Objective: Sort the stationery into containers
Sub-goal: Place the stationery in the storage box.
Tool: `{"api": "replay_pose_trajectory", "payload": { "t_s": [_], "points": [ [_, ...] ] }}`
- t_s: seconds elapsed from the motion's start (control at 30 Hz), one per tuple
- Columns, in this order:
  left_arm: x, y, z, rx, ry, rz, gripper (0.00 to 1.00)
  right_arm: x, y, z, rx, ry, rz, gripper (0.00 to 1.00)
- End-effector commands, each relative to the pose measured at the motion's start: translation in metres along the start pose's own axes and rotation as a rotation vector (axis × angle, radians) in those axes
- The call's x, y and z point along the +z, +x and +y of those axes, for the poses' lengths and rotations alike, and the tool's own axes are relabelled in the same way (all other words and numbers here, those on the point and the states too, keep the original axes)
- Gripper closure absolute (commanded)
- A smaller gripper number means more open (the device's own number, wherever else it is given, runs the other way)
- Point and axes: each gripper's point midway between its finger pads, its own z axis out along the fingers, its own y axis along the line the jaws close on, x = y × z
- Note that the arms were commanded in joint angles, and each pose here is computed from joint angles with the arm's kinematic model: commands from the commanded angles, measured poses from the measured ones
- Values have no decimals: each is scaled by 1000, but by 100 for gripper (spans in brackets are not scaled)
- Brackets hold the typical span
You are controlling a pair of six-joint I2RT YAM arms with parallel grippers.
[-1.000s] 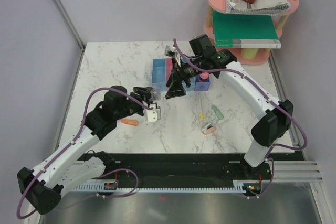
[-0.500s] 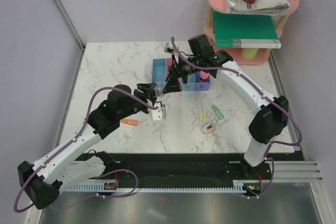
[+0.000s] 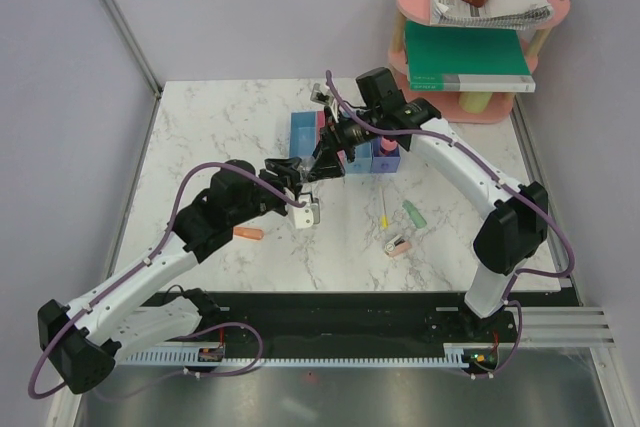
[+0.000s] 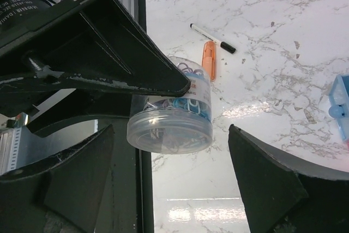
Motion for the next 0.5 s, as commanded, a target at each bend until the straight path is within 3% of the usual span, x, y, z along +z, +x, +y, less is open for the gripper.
{"api": "replay_pose_trajectory", "payload": {
  "t_s": [0.0,0.17,0.47],
  "points": [
    [-2,-17,27,30,-83,-56,90,1,-5,11,-24,-50,-26,7],
    [-2,-18,27,37,-84,-58,91,7,4,9,1,-49,-12,10],
    [-2,-17,26,40,-81,-58,91,7,-2,7,-6,-21,-23,32]
  ]
}}
